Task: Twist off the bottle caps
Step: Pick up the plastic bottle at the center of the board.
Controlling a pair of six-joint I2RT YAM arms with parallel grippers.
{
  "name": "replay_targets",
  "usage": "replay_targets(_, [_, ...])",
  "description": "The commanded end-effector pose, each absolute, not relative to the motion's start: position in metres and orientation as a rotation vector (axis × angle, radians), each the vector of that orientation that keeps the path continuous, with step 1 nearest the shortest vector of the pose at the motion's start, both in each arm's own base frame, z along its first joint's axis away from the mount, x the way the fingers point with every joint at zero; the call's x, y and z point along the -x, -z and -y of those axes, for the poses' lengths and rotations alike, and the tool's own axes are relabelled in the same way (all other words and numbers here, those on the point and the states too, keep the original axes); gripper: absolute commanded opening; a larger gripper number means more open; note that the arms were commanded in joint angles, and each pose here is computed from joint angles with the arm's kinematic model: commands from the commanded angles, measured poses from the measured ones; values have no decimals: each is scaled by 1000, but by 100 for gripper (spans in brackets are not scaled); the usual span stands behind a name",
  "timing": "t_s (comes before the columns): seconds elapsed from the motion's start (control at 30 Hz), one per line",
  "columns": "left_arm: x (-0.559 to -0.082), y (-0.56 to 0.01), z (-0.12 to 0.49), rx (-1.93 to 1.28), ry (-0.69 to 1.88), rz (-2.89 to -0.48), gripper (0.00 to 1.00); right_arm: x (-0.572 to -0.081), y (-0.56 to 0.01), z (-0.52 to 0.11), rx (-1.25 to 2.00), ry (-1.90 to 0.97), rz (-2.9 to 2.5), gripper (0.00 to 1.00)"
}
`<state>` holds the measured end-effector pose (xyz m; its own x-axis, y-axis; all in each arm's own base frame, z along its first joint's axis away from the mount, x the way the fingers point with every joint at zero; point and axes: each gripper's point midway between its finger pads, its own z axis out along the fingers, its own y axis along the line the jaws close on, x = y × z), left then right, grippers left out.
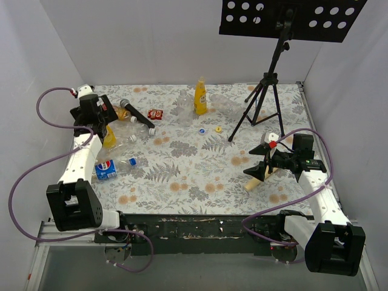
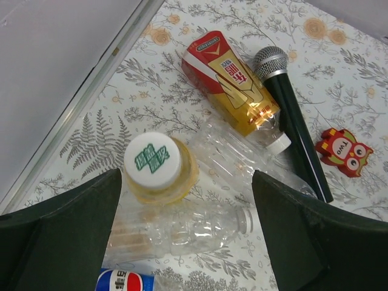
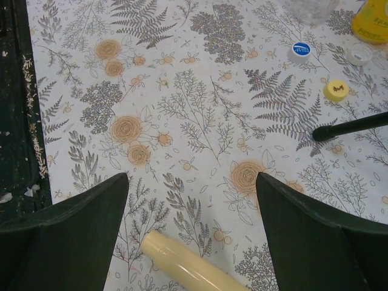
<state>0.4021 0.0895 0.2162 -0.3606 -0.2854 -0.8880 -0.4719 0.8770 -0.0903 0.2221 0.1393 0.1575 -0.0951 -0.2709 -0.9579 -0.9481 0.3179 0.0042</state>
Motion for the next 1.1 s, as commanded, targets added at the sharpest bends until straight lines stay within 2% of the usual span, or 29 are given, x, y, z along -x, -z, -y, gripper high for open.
replay_targets(0.0, [-417,-255,-113,560,-333,-1848,88,-219,-163,-141,1146,-869,-1561,93])
replay_targets(0.13, [-425,-247,-117,552,-363,-1857,84,-219,-163,-141,1148,-871,-1558,93])
replay_targets(0.2, [-426,-244,-119,547,-381,-1862,69,-219,-163,-141,1148,-869,-1559,93])
replay_targets(0.23, [-426,-241,-119,547,-382,-1868,65,-219,-163,-141,1148,-869,-1559,93])
replay_targets(0.3, [-427,-239,-120,546,-382,-1869,63,-219,-162,-141,1147,-869,-1561,93])
replay_targets(0.37, [-426,-239,-119,542,-383,-1870,49,-219,-162,-141,1146,-869,-1564,93])
replay_targets(0.43, [-425,-238,-121,538,-395,-1872,38,-219,-162,-141,1147,-868,-1563,93])
replay_targets(0.57, [-423,-246,-121,528,-405,-1856,27,-219,-161,-141,1148,-871,-1565,93])
replay_targets(0.67, [-421,-257,-123,519,-414,-1835,5,-219,-161,-141,1147,-870,-1568,93])
replay_targets(0.7, [-419,-263,-122,516,-414,-1823,1,-219,-161,-141,1147,-871,-1567,93])
replay_targets(1.07, [-401,-363,-94,402,-349,-1641,0,-219,-161,-141,1145,-873,-1569,93])
